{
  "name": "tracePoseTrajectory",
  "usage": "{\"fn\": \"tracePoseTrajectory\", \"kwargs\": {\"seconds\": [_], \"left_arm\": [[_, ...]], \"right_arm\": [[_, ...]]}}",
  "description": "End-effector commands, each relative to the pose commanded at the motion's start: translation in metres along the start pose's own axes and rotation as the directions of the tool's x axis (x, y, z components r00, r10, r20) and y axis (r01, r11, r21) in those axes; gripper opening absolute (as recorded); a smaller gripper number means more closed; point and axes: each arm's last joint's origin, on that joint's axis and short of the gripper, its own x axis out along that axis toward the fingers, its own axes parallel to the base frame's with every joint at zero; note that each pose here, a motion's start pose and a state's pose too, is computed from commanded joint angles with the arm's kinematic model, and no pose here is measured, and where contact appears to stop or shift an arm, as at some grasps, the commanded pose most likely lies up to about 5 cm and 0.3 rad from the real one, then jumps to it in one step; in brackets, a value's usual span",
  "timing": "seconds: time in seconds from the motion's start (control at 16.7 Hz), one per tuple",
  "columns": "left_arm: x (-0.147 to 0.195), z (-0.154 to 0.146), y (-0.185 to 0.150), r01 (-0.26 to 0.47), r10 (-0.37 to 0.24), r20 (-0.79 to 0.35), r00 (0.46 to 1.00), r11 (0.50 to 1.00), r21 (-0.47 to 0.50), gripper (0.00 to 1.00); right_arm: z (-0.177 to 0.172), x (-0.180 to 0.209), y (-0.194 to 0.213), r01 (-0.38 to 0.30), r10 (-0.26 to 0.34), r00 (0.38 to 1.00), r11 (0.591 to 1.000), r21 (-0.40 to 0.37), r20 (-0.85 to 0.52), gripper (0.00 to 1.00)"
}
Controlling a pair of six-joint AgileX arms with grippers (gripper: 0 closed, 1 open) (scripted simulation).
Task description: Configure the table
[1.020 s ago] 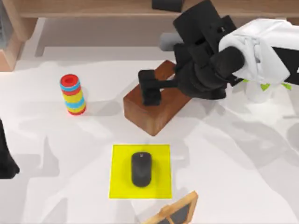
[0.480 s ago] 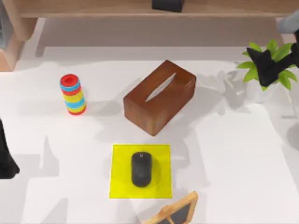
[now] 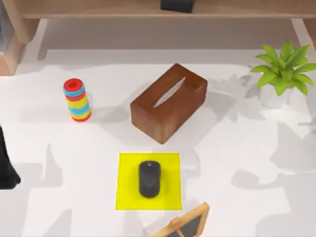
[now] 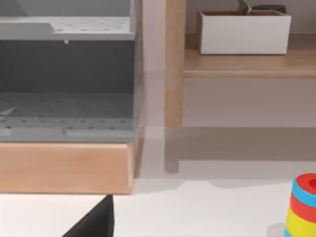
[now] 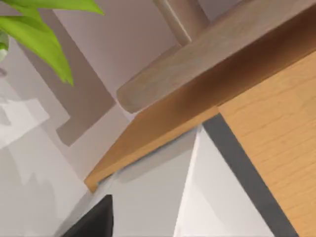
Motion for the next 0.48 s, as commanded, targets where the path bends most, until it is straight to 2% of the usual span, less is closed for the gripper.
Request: {"fn": "tracePoseTrajectory", "kwargs": {"seconds": [0.12,0.24,0.48], "left_arm": [[0.0,0.0,0.0,0.0,0.0,0.0,1.0,1.0,0.0,1.0],[0.0,0.0,0.0,0.0,0.0,0.0,1.0,1.0,0.0,1.0],[0.0,0.0,0.0,0.0,0.0,0.0,1.0,1.0,0.0,1.0]], "right_arm": [[-0.021,-0.017,0.001,0.063,-0.069,0.997,0.986,-0.155,-0.032,1.0],[-0.04,-0.028,0.002,0.102,-0.126,0.99,0.951,-0.291,-0.066,1.0],[-0.075,-0.036,0.003,0.12,-0.206,0.971,0.865,-0.488,-0.126,1.0]]}}
